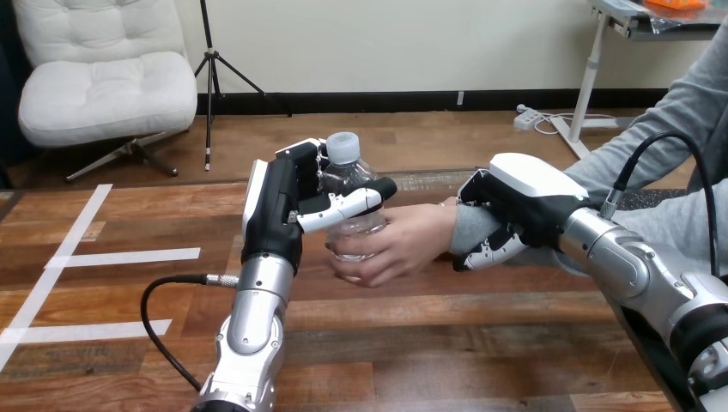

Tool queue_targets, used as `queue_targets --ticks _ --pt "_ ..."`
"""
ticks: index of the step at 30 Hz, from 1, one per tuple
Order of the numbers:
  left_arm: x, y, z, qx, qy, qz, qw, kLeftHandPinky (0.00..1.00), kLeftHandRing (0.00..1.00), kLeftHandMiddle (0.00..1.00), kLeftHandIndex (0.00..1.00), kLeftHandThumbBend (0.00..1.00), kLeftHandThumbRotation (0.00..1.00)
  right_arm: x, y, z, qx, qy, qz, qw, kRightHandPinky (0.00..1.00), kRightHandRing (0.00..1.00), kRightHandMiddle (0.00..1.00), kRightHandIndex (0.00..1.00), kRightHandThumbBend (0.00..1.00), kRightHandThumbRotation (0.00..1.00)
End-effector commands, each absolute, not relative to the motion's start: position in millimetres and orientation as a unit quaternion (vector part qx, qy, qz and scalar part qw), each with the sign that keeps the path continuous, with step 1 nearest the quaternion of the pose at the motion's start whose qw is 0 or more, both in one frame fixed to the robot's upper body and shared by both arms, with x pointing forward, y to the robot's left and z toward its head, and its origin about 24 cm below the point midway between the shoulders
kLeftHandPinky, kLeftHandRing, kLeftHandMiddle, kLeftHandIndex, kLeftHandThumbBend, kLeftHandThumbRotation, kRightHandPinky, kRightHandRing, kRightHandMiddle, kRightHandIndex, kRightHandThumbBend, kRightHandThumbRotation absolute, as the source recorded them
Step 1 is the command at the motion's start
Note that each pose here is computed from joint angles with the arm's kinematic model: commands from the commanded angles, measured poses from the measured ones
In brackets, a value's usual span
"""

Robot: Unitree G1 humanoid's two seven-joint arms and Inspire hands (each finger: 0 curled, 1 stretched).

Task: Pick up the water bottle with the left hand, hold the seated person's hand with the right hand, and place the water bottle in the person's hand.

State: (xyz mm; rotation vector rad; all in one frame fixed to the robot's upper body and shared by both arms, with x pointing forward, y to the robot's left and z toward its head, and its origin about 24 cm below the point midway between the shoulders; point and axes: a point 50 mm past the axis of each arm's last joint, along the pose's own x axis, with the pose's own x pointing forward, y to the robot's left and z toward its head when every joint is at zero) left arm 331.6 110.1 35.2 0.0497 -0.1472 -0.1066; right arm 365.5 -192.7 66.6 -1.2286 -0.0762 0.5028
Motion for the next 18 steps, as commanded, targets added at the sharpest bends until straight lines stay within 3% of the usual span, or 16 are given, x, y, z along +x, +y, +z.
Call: queue_targets --ticks 1,18 --pt "351.3 83.6 82.4 0.02 -0.153 -0.093 0.984 0.33 0.37 0.41 0.4 0.69 0.0 389.0 -172.6 126.3 -0.559 -0.136 0.193 0.795 0.22 0.26 0.32 0.32 0.62 0.0" --pt "351.1 81.4 81.9 0.017 -0.151 -0.097 0.984 0.33 0.37 0.41 0.4 0.69 0.0 388.2 -174.4 125.5 -0.557 -0.137 0.191 0.797 0.21 0.25 0.31 0.31 0.62 0.0"
